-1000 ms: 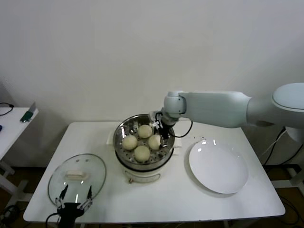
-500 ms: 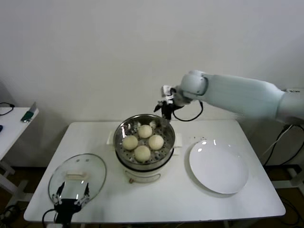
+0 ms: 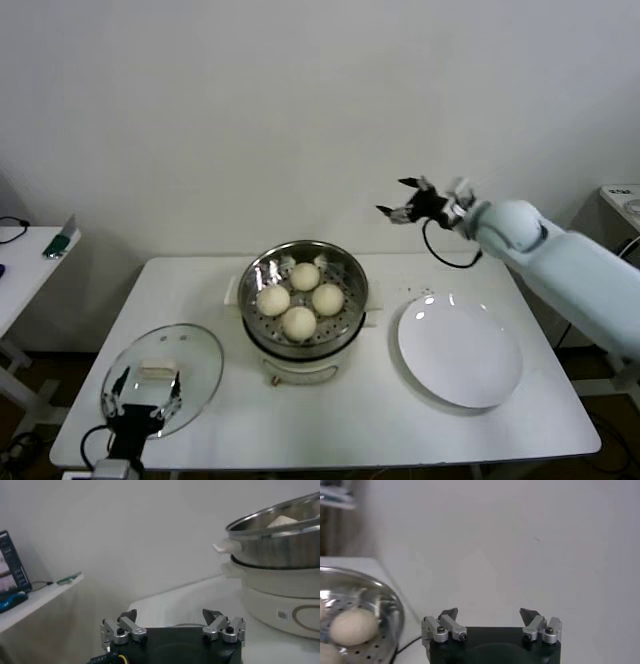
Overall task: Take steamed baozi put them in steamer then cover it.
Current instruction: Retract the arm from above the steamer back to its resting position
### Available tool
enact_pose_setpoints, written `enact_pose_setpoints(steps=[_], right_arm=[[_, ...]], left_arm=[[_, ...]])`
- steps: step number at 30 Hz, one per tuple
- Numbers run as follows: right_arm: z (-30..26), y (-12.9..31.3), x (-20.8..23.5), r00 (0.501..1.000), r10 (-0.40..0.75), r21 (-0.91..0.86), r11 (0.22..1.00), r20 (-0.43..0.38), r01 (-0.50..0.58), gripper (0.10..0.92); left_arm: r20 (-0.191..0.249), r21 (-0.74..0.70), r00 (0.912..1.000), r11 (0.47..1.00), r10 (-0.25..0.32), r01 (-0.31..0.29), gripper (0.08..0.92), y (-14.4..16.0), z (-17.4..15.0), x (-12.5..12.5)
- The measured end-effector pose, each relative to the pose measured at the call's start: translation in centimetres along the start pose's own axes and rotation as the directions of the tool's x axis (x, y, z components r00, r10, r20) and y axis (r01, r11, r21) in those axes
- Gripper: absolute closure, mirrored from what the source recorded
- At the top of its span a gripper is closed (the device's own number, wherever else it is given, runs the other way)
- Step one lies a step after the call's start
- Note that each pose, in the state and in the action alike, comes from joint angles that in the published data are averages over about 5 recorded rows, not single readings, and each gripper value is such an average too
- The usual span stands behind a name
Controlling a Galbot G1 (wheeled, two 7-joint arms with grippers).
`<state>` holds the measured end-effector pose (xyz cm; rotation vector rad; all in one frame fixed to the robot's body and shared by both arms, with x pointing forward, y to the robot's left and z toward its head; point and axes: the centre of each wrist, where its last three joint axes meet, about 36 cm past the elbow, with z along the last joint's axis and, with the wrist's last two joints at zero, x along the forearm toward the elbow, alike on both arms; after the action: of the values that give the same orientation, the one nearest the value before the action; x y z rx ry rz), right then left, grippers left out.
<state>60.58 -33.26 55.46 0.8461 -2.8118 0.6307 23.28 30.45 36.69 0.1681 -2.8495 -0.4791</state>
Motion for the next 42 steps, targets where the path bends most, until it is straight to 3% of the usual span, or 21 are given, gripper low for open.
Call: enact_pose_setpoints(steps=[9, 14, 18, 23, 27, 35, 42], right_arm=[[10.9, 3.9, 7.0, 0.970, 0.215, -0.215, 0.958, 0.114, -0.187, 0.200], [17.6, 8.2, 11.3, 0.947, 0.308, -0.310, 0.913, 0.096, -0.265, 0.200], [22.0, 12.7, 14.2, 0.936, 0.347, -0.361, 0.882, 0.058, -0.304, 0.200], [25.0, 16.8, 16.4, 0.919, 0.392, -0.398, 0.850, 0.039, -0.346, 0.200], [26.5, 19.2, 17.5, 0.907, 0.421, -0.418, 0.829, 0.027, -0.372, 0.200], [28.2, 21.7, 19.5, 0.888, 0.460, -0.431, 0.800, -0.004, -0.417, 0.200], [28.9, 22.9, 20.7, 0.877, 0.480, -0.435, 0.785, -0.023, -0.441, 0.200]], left_arm=[[0.050, -0.062, 0.9984, 0.998, -0.026, 0.029, 0.177, 0.5, -0.5, -0.4], [0.069, -0.158, 0.9954, 0.984, -0.066, 0.076, 0.177, 0.9, -0.1, -0.6], [0.087, -0.314, 0.9882, 0.938, -0.126, 0.147, 0.177, 1.5, 0.7, -0.6], [0.152, -0.570, 0.9695, 0.784, -0.193, 0.245, 0.177, 2.7, 2.4, -1.0], [0.208, -0.735, 0.9603, 0.619, -0.186, 0.279, 0.177, 3.5, 4.5, -1.5], [0.241, -0.899, 0.9658, 0.352, -0.096, 0.259, 0.177, 3.1, 9.4, -2.5], [0.231, -0.945, 0.9724, 0.232, -0.033, 0.232, 0.177, 2.2, 12.4, -4.3]])
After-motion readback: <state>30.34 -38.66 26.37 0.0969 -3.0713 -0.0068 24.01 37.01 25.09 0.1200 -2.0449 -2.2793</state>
